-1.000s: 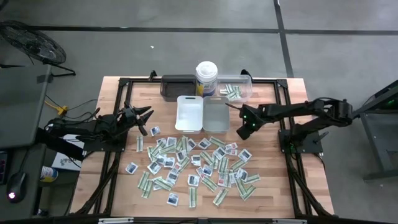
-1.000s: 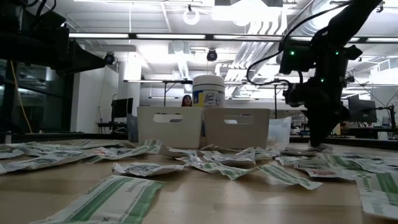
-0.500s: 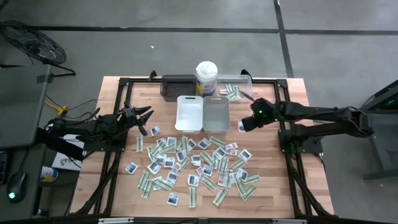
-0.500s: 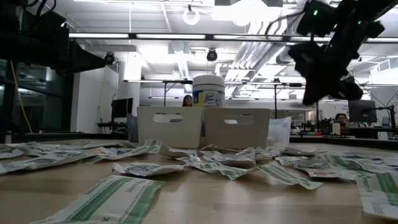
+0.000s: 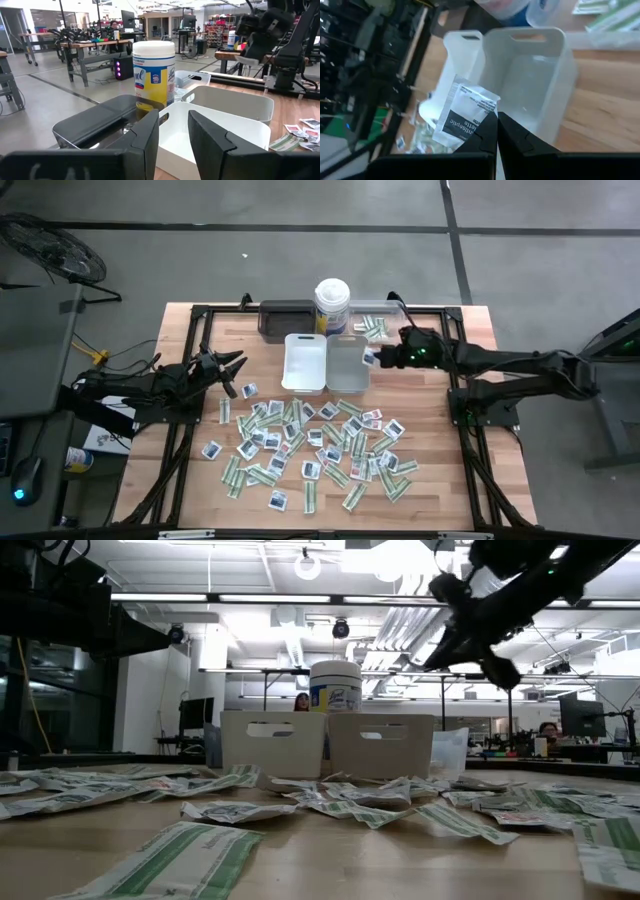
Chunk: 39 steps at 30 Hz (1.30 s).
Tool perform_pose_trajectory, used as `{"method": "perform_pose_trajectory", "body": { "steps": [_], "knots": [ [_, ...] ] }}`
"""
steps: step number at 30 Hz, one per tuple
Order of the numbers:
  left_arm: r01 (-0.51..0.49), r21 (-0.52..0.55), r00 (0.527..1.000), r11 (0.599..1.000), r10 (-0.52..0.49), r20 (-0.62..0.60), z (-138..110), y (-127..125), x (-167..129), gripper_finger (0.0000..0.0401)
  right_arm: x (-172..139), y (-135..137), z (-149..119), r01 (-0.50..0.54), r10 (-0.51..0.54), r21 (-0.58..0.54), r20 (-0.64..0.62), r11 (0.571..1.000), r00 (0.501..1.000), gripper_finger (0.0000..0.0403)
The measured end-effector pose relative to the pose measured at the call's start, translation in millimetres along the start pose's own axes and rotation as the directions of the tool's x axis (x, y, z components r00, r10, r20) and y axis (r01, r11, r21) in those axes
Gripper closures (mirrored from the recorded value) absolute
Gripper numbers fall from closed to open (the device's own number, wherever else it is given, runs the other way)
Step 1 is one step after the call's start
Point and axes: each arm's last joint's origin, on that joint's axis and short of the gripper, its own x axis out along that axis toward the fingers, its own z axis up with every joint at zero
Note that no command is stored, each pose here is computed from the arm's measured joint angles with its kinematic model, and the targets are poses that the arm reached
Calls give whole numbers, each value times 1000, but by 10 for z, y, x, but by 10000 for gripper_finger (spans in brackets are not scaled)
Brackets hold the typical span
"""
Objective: Pick & Place First Aid Supplies
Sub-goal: Put the wipe into the gray bin
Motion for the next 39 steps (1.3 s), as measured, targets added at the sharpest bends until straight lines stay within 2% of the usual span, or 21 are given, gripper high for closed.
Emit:
{"method": "perform_pose_trajectory", "body": {
  "steps": [5,10,15,19,25,30,33,36,39],
  "knots": [
    [0,-1,1000,1000,0,1,2,1,0,300,226,212,137,34,-35,-62,-14,997,999,403],
    [0,0,1000,1000,0,0,1,0,0,300,412,406,377,160,-175,-170,-77,972,982,403],
    [0,0,1000,1000,0,0,0,0,0,300,529,469,615,301,-357,-274,-188,914,915,403],
    [0,0,1000,1000,0,0,1,0,0,300,634,485,751,345,-444,-362,-239,866,864,403],
    [0,0,1000,1000,0,0,1,0,0,300,904,415,771,303,-447,-410,-321,860,835,403],
    [0,0,1000,1000,0,0,1,0,0,300,1137,280,607,279,-467,-437,-415,855,781,403],
    [0,-1,1000,1000,0,1,1,0,0,300,1175,296,563,255,-466,-471,-412,845,783,398],
    [0,0,1000,1000,0,0,1,0,0,300,1177,337,552,225,-448,-490,-403,842,798,376],
    [0,-1,1000,1000,0,1,1,0,0,300,1142,357,561,204,-441,-509,-404,836,801,337]
  ]
}}
